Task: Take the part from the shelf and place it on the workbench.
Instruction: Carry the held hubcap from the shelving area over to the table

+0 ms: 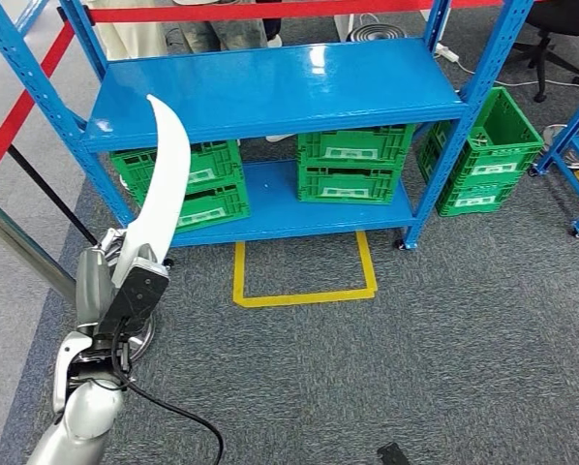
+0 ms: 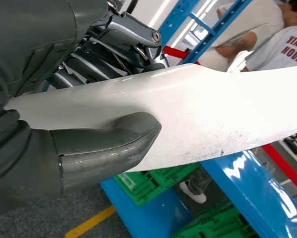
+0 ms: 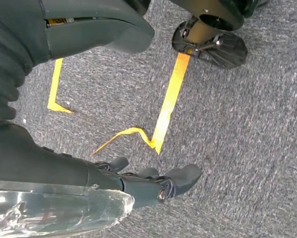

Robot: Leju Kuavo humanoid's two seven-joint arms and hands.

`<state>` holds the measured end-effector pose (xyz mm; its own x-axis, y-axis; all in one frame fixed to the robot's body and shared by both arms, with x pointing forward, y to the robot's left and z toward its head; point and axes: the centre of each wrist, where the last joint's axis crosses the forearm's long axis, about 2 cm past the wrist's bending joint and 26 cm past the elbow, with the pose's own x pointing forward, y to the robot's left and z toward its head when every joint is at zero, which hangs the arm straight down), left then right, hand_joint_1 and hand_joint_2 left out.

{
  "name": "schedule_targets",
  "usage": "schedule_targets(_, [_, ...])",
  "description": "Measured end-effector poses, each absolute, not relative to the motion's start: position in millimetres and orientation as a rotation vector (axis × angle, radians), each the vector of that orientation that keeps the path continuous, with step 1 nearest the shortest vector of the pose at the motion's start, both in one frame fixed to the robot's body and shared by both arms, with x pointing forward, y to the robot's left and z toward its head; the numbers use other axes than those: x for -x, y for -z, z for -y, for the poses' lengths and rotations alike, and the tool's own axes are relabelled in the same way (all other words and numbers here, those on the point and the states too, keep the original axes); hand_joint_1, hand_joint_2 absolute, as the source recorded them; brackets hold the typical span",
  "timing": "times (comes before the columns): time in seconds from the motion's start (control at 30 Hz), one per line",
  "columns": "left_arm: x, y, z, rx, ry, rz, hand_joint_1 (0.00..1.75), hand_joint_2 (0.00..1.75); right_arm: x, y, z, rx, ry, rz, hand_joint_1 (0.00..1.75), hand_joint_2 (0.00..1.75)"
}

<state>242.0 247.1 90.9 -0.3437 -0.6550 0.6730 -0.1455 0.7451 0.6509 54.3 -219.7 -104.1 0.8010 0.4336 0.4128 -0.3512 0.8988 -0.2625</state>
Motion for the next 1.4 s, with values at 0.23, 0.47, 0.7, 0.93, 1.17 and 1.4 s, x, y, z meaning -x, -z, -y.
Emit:
schedule_targets(0.23, [-239.1, -88.8, -244.6, -0.594, 0.589, 1.870, 1.75, 1.75, -53.5, 104.3, 220.2, 0.173, -0.416, 0.483, 0.00, 1.75])
schedule_targets(0.47, [-232.9, -83.9, -241.0, -0.572, 0.579, 1.853, 1.75, 1.75, -53.0, 104.7, 222.3, 0.167, -0.395, 0.479, 0.00, 1.75])
schedule_targets(0.7, [-230.9, -82.5, -241.1, -0.571, 0.579, 1.849, 1.75, 1.75, -53.4, 104.7, 222.5, 0.165, -0.389, 0.480, 0.00, 1.75])
schedule_targets(0.93, [-228.8, -80.4, -241.5, -0.568, 0.577, 1.846, 1.75, 1.75, -52.0, 104.9, 222.7, 0.165, -0.386, 0.477, 0.00, 1.75])
schedule_targets(1.17, [-226.7, -79.3, -245.1, -0.577, 0.553, 1.879, 1.75, 1.75, -48.9, 105.3, 222.8, 0.164, -0.386, 0.472, 0.00, 1.75])
schedule_targets(1.4, [-220.8, -76.9, -247.5, -0.577, 0.548, 1.886, 1.75, 1.75, -49.1, 105.3, 223.0, 0.162, -0.388, 0.474, 0.00, 1.75])
